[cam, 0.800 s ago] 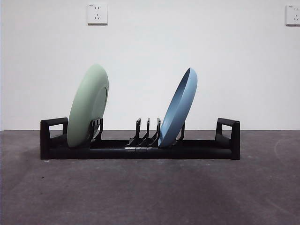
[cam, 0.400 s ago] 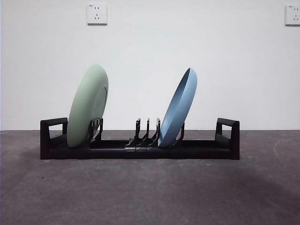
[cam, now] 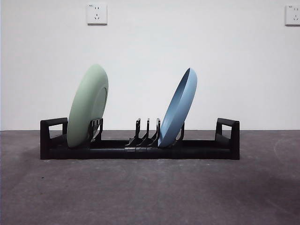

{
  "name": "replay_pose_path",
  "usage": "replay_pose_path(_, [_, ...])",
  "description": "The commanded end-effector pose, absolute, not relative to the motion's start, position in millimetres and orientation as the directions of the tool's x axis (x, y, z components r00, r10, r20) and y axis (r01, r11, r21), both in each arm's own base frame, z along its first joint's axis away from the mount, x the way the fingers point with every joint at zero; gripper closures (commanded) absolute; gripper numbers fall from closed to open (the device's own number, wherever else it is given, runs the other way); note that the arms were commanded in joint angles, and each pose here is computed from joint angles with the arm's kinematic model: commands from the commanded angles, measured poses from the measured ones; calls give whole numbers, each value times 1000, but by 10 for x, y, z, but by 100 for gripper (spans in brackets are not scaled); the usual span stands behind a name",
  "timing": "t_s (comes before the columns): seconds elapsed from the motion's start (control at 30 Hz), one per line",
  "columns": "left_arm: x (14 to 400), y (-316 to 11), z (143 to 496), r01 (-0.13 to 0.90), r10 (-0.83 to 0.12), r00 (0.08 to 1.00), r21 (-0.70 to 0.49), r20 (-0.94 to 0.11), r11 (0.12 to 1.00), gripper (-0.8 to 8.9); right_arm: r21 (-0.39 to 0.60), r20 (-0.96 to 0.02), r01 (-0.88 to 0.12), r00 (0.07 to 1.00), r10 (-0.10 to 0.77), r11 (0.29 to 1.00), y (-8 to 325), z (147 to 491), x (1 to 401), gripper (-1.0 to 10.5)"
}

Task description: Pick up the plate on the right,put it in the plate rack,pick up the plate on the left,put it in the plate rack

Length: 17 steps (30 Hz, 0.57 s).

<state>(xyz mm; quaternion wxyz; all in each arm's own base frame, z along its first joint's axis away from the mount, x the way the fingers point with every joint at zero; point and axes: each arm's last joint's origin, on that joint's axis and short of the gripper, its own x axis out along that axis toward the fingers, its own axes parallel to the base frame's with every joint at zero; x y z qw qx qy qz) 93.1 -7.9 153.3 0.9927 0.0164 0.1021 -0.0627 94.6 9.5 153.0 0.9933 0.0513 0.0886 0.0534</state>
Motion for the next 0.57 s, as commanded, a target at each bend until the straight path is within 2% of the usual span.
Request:
replay_pose_path(0.03, [939,-76,1488,123,-118,970,10,-211,992,817,139,-179,-95,976,120,986,98,1484,951,945])
replay_pose_path(0.17, [939,-76,1488,122,-117,970,10,-211,992,817,186,-183,-84,976,118,979,97,1482,953,945])
replay_pose_path(0.57, [939,-76,1488,122,-117,970,10,-211,992,817,184,-184,-77,977,111,980,95,1481,954,945])
